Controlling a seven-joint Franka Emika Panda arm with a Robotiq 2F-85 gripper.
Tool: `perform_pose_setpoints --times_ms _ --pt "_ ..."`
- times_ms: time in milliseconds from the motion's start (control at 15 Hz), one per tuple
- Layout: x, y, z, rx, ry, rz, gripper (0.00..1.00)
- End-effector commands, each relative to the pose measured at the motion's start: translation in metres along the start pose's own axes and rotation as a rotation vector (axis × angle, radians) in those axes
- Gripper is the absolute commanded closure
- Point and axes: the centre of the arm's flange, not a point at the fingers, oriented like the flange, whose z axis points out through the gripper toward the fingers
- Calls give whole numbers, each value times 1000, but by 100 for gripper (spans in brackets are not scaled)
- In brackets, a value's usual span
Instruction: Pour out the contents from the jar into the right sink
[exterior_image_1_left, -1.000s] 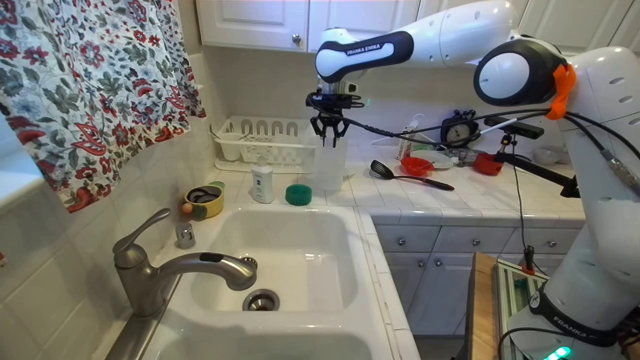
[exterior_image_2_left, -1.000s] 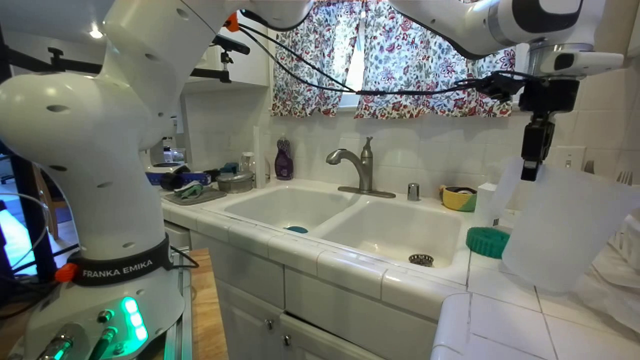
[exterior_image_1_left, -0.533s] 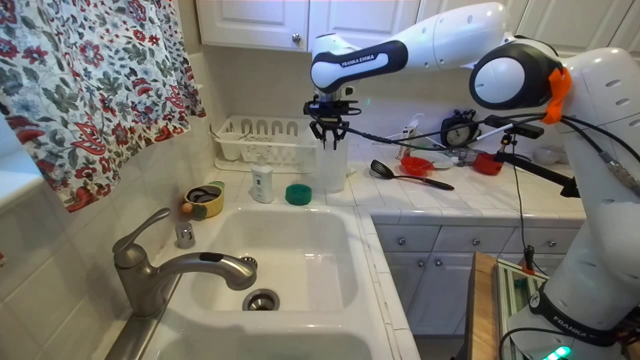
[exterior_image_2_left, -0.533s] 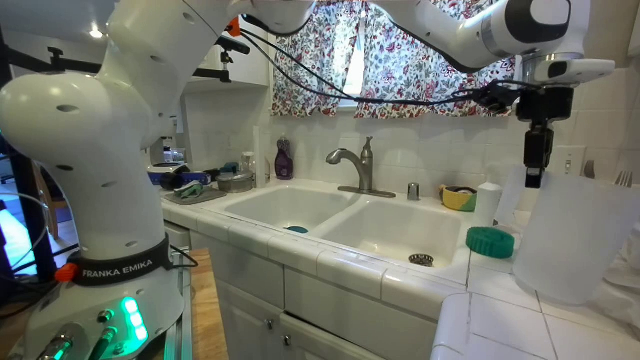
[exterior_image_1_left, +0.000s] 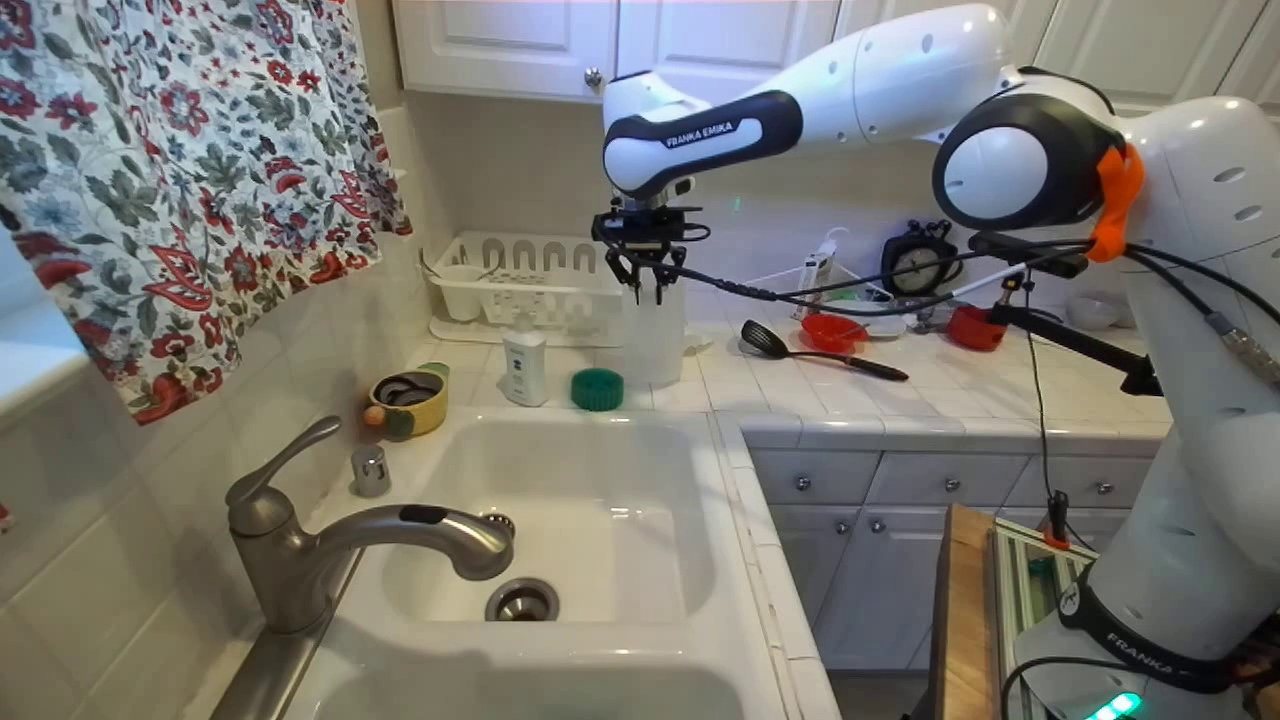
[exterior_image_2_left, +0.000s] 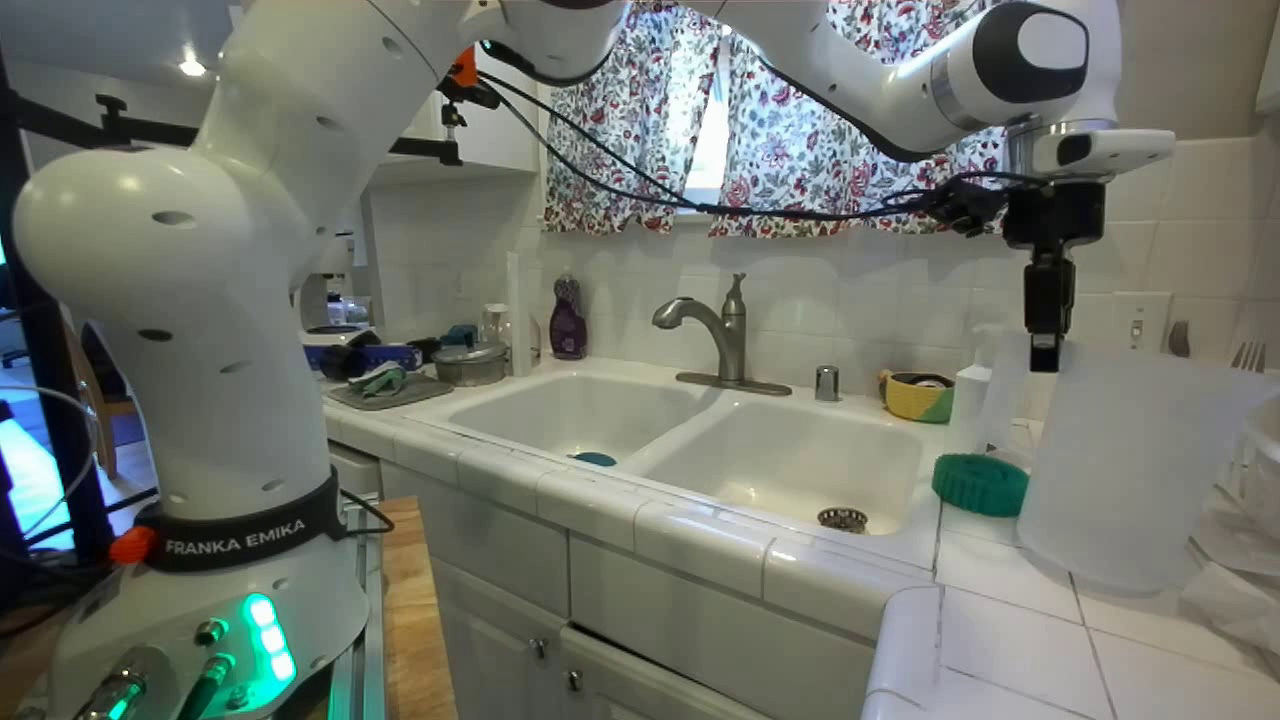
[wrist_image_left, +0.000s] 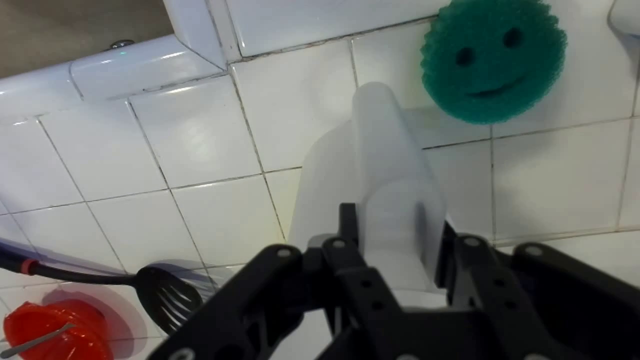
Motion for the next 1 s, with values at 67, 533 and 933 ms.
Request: perform_pose_setpoints --times_ms 67,533,933 --pt "-13 4 8 12 31 -6 91" --pt "-18 5 -3 47 44 -31 27" --pt "-30 27 -40 2 -32 -141 0"
